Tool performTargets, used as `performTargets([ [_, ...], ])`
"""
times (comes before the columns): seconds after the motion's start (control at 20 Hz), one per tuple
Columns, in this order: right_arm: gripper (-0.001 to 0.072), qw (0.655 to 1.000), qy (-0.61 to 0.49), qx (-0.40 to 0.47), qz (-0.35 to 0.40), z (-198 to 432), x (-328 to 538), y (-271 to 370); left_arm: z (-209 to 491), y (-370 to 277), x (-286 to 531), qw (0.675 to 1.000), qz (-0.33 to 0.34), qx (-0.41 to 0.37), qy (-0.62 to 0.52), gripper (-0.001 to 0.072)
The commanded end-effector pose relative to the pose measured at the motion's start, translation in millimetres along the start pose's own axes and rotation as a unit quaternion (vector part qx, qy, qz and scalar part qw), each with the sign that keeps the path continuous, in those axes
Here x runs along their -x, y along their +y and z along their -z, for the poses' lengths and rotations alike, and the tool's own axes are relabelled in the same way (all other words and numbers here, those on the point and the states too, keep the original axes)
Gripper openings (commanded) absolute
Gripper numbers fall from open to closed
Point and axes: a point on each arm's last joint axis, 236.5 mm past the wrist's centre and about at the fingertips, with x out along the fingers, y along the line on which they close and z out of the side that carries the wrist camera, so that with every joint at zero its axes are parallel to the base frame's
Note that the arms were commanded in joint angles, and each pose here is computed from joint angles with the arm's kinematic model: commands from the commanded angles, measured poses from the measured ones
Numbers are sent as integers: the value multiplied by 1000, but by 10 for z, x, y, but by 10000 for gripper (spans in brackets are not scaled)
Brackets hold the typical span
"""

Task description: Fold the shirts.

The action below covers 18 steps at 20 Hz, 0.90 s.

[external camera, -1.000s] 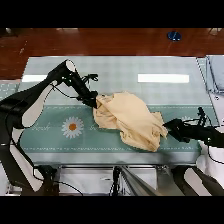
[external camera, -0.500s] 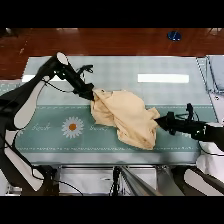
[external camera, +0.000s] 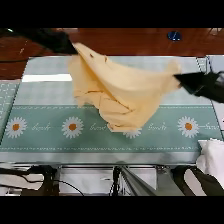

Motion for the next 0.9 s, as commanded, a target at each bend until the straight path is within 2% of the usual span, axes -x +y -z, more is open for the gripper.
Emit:
performTargets([
  [0.0,23,993,-52,105,-6,-430,220,869,-343,-662,1083,986,-35,-64,-153,29],
  [0.3,23,960,-139,231,78,-966,604,1580,-251,-1437,2861,901,-157,-149,-378,28],
  [0.55,23,923,-200,314,102,-1073,977,2378,256,-1957,3588,858,-177,-172,-450,28],
  [0.7,22,904,-231,348,90,-1016,1158,2846,529,-2247,3703,857,-148,-179,-460,28],
  [0.85,22,896,-239,366,77,-871,1258,3165,849,-2556,3518,886,-77,-175,-421,28],
])
